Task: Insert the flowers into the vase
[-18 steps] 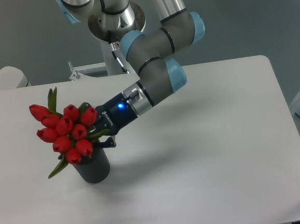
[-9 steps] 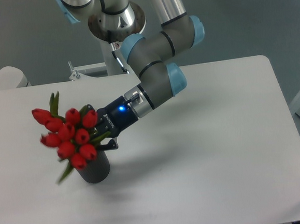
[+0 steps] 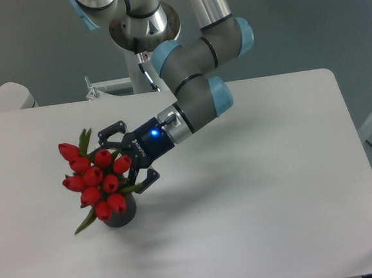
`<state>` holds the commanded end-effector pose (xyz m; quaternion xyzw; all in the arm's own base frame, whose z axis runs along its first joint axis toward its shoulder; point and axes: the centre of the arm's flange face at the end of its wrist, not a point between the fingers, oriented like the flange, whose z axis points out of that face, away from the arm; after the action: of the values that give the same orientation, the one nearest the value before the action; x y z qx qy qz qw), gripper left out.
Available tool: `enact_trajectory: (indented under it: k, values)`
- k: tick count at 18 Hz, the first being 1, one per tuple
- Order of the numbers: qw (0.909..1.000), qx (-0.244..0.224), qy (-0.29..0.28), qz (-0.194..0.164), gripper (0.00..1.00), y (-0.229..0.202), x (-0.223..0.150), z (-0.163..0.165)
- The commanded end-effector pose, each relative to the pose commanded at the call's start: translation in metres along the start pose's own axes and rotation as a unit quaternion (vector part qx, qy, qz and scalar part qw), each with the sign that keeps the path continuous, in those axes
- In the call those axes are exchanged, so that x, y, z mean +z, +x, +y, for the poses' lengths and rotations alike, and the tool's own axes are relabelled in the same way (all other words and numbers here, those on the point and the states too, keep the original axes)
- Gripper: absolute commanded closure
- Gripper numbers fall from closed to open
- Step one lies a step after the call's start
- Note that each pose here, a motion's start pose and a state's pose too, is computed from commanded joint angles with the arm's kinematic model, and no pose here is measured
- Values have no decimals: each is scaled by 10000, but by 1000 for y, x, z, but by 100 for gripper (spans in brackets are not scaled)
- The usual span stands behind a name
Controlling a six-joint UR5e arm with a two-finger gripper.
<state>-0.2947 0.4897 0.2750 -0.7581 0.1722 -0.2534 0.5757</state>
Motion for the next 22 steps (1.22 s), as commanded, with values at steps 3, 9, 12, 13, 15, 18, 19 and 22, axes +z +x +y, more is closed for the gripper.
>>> enact_trajectory:
  k: [3, 9, 12, 13, 15, 18, 19, 22]
  values:
    - [9999, -79, 16, -79, 0, -4, -9, 2]
    - [9995, -131, 65, -281, 0, -11, -31, 6]
    - [9989, -127, 95, -445, 0, -19, -49, 4]
    - [9986, -118, 106, -511, 0, -23, -56, 3]
    - [9979, -52, 123, -641, 0, -30, -71, -3]
    - [9968, -14, 128, -794, 0, -43, -89, -11]
    - [9962, -6, 130, -862, 0, -49, -97, -13]
    - [9938, 87, -284, -1070, 0, -69, -118, -17]
